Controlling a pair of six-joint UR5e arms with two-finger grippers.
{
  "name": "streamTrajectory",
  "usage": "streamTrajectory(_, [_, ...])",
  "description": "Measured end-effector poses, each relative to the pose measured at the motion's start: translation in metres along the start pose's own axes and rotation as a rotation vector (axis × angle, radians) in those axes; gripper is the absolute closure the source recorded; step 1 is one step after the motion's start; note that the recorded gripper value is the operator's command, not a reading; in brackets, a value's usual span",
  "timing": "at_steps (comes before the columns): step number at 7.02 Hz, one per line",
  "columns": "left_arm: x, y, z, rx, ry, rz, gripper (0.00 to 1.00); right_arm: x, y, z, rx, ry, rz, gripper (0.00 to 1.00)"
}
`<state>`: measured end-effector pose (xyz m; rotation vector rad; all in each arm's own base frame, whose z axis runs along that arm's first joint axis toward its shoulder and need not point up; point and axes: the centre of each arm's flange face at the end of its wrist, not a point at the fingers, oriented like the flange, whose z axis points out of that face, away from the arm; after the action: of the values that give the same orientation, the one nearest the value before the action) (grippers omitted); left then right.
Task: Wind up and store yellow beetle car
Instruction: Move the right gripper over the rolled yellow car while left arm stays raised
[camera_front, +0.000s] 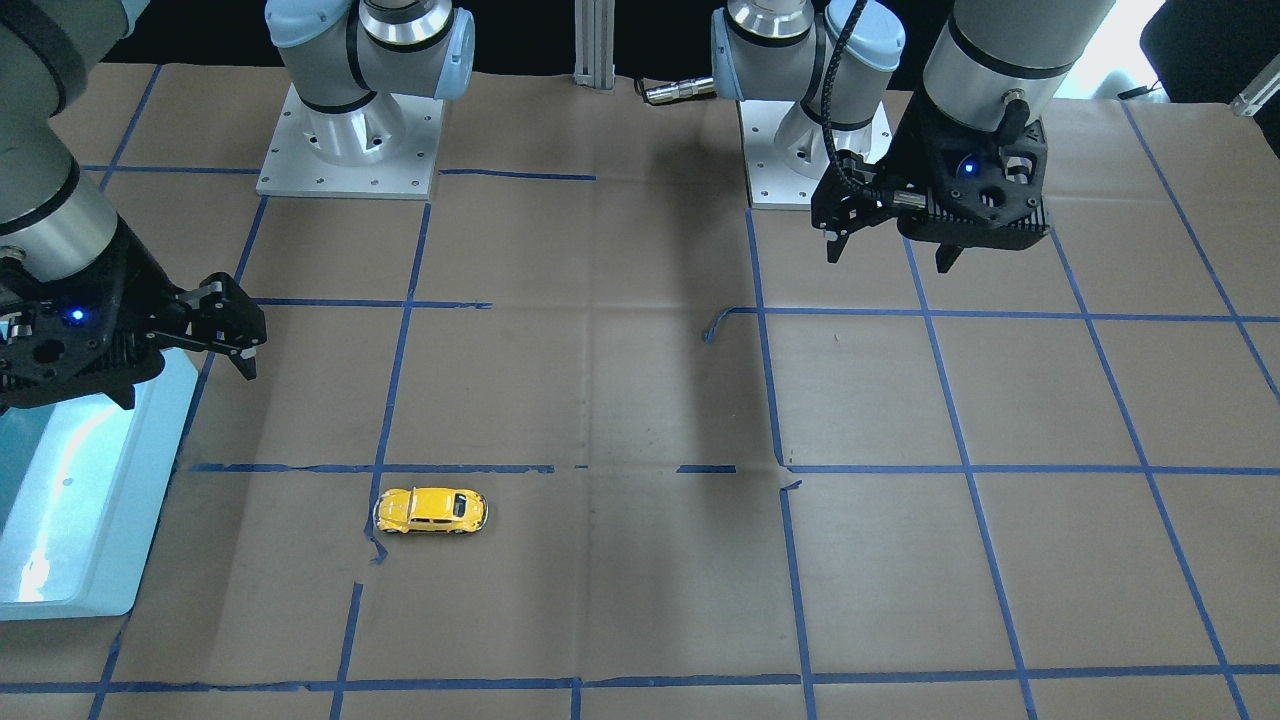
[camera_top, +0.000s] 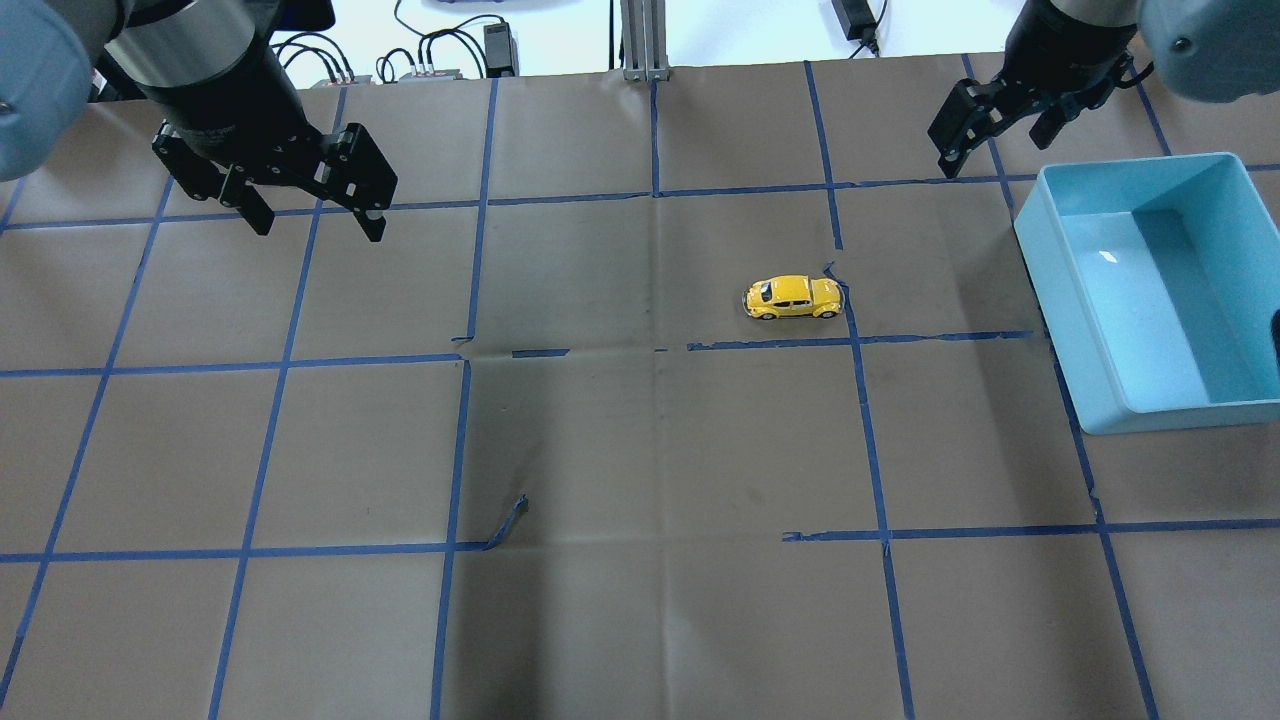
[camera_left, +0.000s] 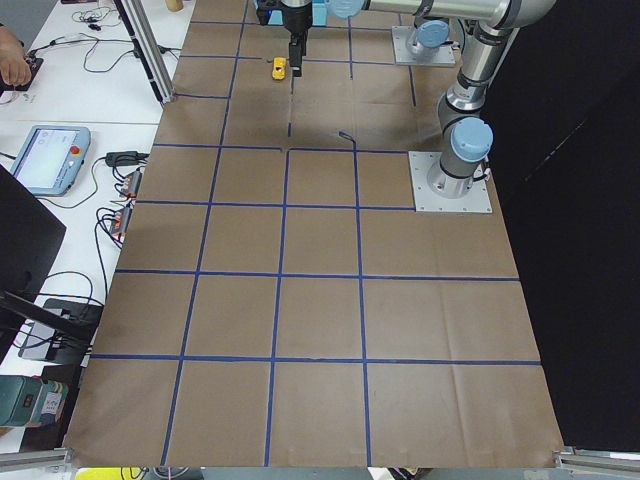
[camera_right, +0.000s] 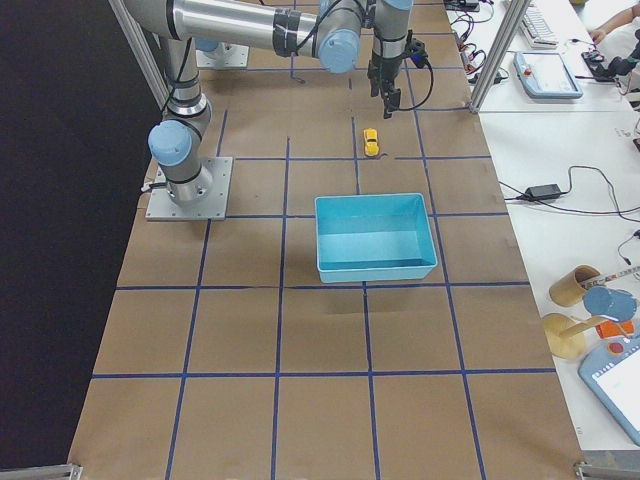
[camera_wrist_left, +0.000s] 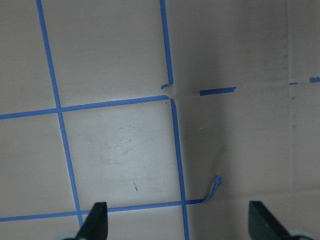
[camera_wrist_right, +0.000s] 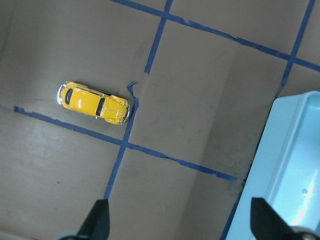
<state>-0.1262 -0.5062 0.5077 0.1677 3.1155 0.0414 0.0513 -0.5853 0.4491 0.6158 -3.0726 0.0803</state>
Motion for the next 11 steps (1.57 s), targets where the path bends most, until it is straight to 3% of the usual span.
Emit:
streamTrajectory(3, [0.000,0.002,0.000,-0.001,0.001,0.000,0.00,0.008,0.005,0.000,-0.002,0.002,-0.419,0.00])
streamTrajectory(5, [0.000,0.002,0.000,0.000,0.001,0.000,0.00,0.007,0.001,-0.002,0.017,0.019,-0.578,0.00])
streamTrajectory(8, [-0.001,0.002,0.000,0.001,0.001,-0.002,0.00,-0.043,-0.025,-0.004,0.080,0.055,-0.928,0.00])
streamTrajectory(11, [-0.001,0.002,0.000,0.001,0.001,-0.001,0.00,-0.074,-0.031,0.015,0.049,0.011,-1.026,0.00])
